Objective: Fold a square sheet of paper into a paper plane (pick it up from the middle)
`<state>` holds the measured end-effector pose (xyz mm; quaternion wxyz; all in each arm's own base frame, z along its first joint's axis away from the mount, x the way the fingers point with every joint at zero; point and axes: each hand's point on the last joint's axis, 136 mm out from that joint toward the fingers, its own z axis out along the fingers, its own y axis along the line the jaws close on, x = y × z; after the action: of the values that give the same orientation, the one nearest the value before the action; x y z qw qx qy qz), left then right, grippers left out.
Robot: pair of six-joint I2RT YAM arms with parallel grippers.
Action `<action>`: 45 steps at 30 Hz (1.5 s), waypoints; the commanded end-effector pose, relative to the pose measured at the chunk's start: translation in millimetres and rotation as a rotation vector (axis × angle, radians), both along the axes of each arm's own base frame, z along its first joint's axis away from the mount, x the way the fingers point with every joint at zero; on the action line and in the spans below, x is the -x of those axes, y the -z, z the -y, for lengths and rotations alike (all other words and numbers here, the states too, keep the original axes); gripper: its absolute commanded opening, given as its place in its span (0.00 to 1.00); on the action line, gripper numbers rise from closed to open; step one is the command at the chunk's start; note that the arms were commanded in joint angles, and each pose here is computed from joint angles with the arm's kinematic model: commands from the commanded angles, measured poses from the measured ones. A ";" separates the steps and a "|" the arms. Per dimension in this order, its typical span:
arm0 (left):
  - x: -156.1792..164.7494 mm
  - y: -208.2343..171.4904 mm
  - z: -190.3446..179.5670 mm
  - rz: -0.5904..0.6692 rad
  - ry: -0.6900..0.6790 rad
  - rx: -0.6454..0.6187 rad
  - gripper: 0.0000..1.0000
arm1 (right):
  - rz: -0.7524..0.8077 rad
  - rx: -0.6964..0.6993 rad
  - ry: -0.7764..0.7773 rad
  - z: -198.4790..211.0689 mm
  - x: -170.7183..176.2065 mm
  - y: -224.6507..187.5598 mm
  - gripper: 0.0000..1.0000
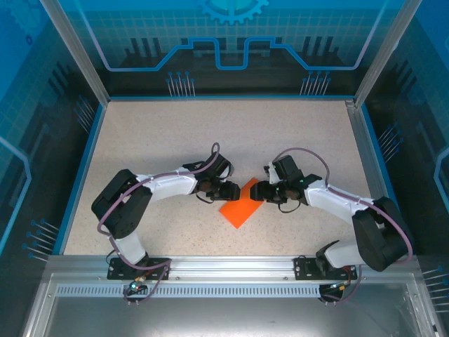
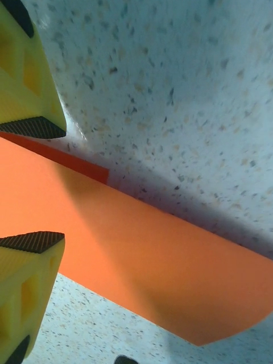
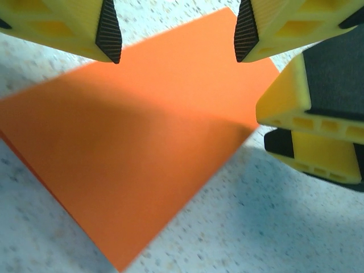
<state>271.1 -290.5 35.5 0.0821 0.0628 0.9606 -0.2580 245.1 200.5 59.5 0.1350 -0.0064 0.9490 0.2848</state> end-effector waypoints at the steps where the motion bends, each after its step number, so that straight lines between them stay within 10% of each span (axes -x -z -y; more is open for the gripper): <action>1: 8.5 2.8 8.6 -0.054 0.080 0.035 0.50 | 0.012 0.016 0.050 14.0 3.4 -2.7 0.59; 15: 6.4 -5.4 20.3 -0.100 0.038 0.187 0.20 | 0.015 -0.025 0.030 15.9 21.8 -1.7 0.66; 23: -0.6 -8.9 10.7 -0.085 -0.175 0.301 0.01 | 0.001 -0.096 0.063 6.3 17.0 -6.4 0.89; 40: -0.6 3.8 -24.7 -0.040 -0.532 0.380 0.02 | -0.073 -0.201 0.054 -28.0 4.2 0.0 0.79; 45: 7.1 15.2 -27.5 -0.053 -0.518 0.322 0.25 | -0.090 -0.211 0.029 -39.4 4.5 1.9 0.74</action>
<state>263.2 -266.8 20.5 0.1158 -0.2005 0.8910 -0.3906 235.0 224.2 46.5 0.0944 0.0467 0.9275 0.3588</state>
